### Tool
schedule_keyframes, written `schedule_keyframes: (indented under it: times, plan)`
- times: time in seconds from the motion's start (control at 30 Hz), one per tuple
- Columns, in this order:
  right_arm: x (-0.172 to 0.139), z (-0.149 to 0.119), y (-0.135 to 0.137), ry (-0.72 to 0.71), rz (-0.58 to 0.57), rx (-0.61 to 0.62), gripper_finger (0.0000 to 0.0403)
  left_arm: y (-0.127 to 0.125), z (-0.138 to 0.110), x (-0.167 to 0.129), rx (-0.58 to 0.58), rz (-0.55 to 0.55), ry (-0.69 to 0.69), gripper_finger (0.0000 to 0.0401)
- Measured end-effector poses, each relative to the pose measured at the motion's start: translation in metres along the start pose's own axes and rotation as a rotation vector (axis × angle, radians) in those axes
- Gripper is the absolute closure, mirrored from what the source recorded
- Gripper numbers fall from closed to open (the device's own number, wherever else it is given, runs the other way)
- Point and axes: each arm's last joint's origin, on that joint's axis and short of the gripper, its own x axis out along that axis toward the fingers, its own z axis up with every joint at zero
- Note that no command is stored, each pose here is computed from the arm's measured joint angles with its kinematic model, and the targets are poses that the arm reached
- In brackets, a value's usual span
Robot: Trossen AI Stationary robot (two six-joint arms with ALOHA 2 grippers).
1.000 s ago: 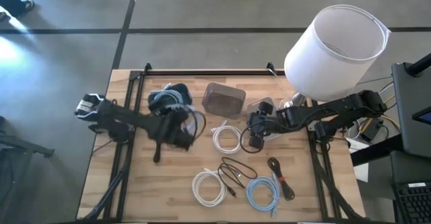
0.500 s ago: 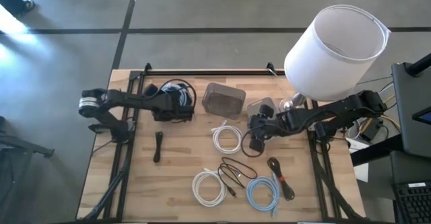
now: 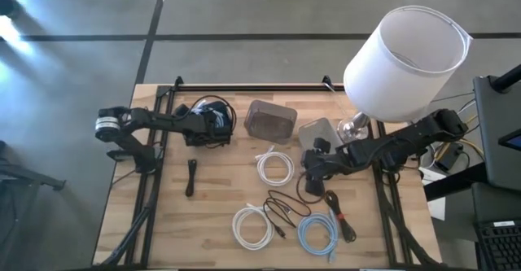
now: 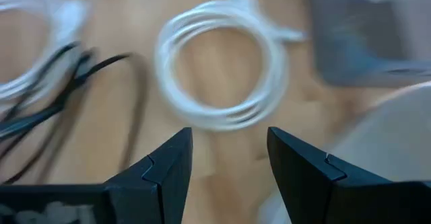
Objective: Pick & Place USB Port
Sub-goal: Put the left blue HDMI cable into the green bin, then put the blue HDMI cable into the gray bin
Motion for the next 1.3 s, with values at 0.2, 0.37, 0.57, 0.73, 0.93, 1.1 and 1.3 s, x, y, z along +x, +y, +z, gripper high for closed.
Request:
schedule_keyframes:
  times: [0.2, 0.37, 0.57, 0.73, 0.93, 1.1, 1.3]
  plan:
    - [0.0, -0.018, 0.021, 0.113, 0.153, 0.019, 0.0213, 0.001, 0.005, -0.004, 0.013, -0.021, 0.009, 0.0256]
    - [0.012, -0.043, 0.043, 0.288, 0.266, -0.028, 0.0213, 0.003, 0.013, -0.012, 0.016, -0.101, 0.061, 0.0235]
    - [0.025, -0.06, 0.061, 0.421, 0.293, -0.02, 0.0216, 0.007, 0.027, -0.023, 0.018, -0.132, 0.023, 0.0227]
    - [0.037, -0.071, 0.068, 0.493, 0.265, 0.01, 0.0223, 0.011, 0.042, -0.036, 0.004, -0.166, -0.02, 0.0229]
    - [0.05, -0.082, 0.076, 0.567, 0.241, 0.056, 0.0229, 0.017, 0.058, -0.053, -0.004, -0.205, -0.075, 0.0229]
    - [0.061, -0.088, 0.081, 0.589, 0.215, 0.105, 0.0228, 0.023, 0.07, -0.063, -0.002, -0.229, -0.114, 0.0229]
    - [0.068, -0.091, 0.083, 0.597, 0.179, 0.137, 0.0236, 0.023, 0.079, -0.068, 0.005, -0.254, -0.17, 0.0229]
